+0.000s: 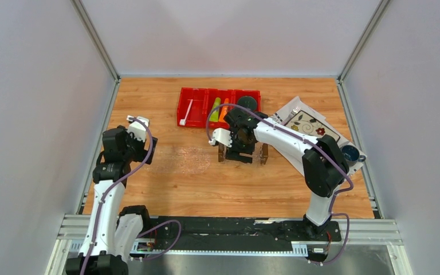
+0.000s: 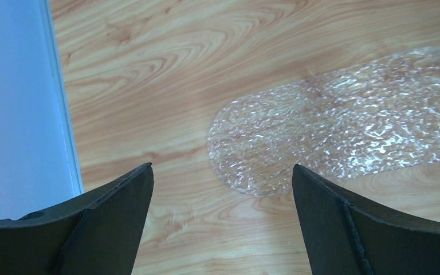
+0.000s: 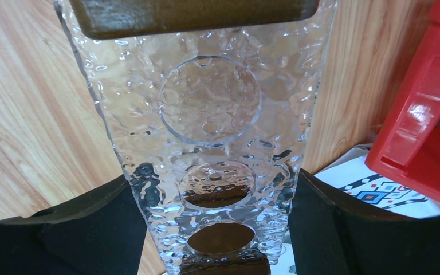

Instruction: Prepare toiletry sets of a toothbrush and toothpaste on the tray

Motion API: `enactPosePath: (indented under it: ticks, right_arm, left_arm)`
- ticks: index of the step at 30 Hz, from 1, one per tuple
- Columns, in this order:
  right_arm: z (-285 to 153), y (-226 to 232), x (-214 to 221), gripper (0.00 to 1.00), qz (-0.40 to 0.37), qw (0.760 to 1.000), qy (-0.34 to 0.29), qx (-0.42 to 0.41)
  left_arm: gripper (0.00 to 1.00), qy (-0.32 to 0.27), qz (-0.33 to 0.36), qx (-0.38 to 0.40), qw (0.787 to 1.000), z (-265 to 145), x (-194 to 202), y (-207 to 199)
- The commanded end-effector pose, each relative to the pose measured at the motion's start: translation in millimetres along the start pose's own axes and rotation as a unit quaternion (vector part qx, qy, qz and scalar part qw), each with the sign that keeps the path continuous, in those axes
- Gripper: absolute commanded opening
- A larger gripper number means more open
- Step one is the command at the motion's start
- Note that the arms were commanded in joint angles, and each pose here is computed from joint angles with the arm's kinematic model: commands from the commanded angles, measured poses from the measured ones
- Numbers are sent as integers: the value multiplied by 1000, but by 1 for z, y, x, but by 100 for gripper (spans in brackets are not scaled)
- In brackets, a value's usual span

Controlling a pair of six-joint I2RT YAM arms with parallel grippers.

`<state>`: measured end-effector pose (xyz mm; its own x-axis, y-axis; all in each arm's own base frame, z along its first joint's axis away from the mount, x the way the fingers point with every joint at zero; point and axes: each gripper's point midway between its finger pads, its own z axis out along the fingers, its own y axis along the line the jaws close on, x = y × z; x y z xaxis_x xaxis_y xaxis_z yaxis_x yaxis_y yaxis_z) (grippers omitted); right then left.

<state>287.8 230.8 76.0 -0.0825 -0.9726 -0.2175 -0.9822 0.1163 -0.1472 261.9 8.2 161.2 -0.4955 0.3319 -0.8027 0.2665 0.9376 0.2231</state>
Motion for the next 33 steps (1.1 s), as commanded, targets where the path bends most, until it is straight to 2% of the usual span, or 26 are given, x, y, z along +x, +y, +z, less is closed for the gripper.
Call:
enactPosePath:
  ticks: [1, 6, 14, 23, 33]
  right_arm:
    - [-31, -8, -36, 40, -15, 999, -41, 31]
    - [-41, -5, -62, 39, -17, 997, -58, 38]
    - [-46, -1, -97, 37, -20, 995, -78, 51]
    - [-49, -1, -101, 37, -19, 995, -65, 76]
    - [-54, -3, -102, 37, -21, 994, -70, 86]
  left_arm:
    - [98, 3, -8, -24, 1000, 4, 2, 20]
    - [98, 49, -38, -12, 998, 15, 23, 33]
    - [95, 134, -109, 70, 983, 36, 51, 34]
    - [94, 181, -158, 124, 963, 64, 63, 30]
    - [93, 213, -179, 131, 952, 80, 80, 30]
